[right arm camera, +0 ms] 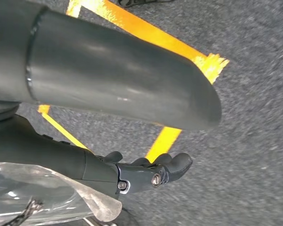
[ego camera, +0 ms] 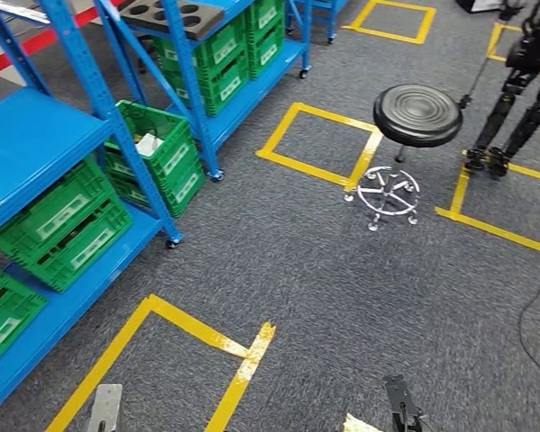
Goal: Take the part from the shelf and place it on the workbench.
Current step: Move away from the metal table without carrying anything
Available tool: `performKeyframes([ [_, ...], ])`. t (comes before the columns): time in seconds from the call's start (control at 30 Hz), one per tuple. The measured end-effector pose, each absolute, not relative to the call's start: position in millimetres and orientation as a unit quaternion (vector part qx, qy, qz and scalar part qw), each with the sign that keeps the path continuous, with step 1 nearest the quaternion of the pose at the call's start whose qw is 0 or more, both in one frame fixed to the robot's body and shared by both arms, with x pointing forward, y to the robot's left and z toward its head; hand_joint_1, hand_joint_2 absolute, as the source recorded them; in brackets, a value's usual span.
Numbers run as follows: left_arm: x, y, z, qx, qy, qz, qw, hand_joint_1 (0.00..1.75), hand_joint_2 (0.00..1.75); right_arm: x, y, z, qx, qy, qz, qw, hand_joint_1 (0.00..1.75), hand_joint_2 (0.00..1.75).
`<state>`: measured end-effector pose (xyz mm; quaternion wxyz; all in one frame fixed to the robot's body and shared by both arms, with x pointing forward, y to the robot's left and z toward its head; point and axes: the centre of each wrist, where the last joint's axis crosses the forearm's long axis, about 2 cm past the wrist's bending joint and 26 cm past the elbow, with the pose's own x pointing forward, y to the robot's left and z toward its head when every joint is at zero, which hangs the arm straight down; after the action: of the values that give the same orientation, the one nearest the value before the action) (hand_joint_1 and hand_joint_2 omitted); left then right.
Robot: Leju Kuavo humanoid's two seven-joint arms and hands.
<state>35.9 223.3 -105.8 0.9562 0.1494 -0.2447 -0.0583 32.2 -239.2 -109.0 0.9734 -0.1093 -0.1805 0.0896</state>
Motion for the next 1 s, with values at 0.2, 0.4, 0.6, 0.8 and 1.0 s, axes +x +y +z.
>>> performKeyframes([
  [0.2, 41, 224, -105, 0.151, -0.249, -0.053, 0.955, 0.0, 0.0, 38, -239, -108, -0.105, -0.196, 0.089, 0.971, 0.0, 0.0],
  [0.4, 45, 223, -105, 0.155, -0.263, -0.043, 0.951, 0.0, 0.0, 43, -239, -108, -0.094, -0.213, 0.097, 0.968, 0.0, 0.0],
  [0.6, 44, 224, -105, 0.156, -0.263, -0.037, 0.951, 0.0, 0.0, 39, -241, -109, -0.093, -0.21, 0.099, 0.968, 0.0, 0.0],
  [0.8, 36, 228, -106, 0.163, -0.246, -0.037, 0.955, 0.0, 0.0, 35, -240, -109, -0.092, -0.192, 0.104, 0.972, 0.0, 0.0],
  [1.0, 35, 228, -106, 0.163, -0.236, -0.039, 0.957, 0.0, 0.0, 30, -239, -109, -0.086, -0.189, 0.095, 0.974, 0.0, 0.0],
])
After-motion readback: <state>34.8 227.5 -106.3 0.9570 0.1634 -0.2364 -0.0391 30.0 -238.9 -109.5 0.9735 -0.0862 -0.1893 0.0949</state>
